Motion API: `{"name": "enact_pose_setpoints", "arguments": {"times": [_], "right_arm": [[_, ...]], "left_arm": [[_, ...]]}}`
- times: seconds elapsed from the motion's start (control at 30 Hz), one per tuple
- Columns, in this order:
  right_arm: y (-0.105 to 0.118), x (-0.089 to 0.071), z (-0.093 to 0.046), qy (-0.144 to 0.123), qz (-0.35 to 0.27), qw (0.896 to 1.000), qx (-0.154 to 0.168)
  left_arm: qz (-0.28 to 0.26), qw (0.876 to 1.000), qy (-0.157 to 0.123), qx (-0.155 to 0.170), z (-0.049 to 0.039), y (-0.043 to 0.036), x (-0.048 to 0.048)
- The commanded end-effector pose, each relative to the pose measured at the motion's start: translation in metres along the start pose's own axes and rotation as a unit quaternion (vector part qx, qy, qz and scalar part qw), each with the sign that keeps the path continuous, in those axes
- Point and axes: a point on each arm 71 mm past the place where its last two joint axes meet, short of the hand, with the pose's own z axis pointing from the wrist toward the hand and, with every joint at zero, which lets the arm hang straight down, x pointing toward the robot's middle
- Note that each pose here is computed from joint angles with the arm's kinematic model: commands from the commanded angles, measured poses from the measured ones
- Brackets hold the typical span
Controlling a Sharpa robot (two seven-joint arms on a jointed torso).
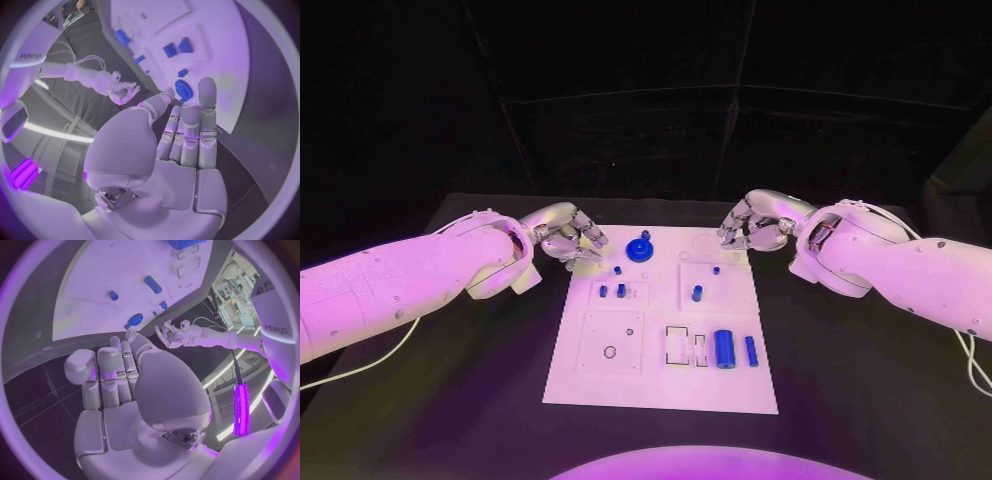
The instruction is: Assemble the parts on the task board
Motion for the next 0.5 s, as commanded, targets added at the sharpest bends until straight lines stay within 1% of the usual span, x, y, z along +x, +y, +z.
{"name": "enact_pose_setpoints", "arguments": {"times": [0.03,0.07,0.17,0.27,0.37,0.5], "right_arm": [[0.0,0.007,-0.001,0.025,-0.119,0.992,0.021],[0.0,0.007,-0.001,0.026,-0.123,0.992,0.022],[0.0,0.013,-0.002,0.028,-0.145,0.989,0.032],[0.001,0.018,-0.002,0.03,-0.159,0.986,0.035],[0.003,0.022,-0.002,0.033,-0.167,0.985,0.033],[0.007,0.027,0.0,0.039,-0.171,0.984,0.027]], "left_arm": [[-0.255,0.962,-0.075,0.055,-0.0034,-0.0079,-0.0114],[-0.268,0.959,-0.078,0.054,-0.0038,-0.0079,-0.0117],[-0.336,0.936,-0.092,0.055,-0.0058,-0.0081,-0.0122],[-0.366,0.924,-0.096,0.058,-0.0072,-0.0092,-0.0117],[-0.384,0.916,-0.097,0.061,-0.0086,-0.0108,-0.0107],[-0.394,0.912,-0.095,0.062,-0.01,-0.0124,-0.0089]]}}
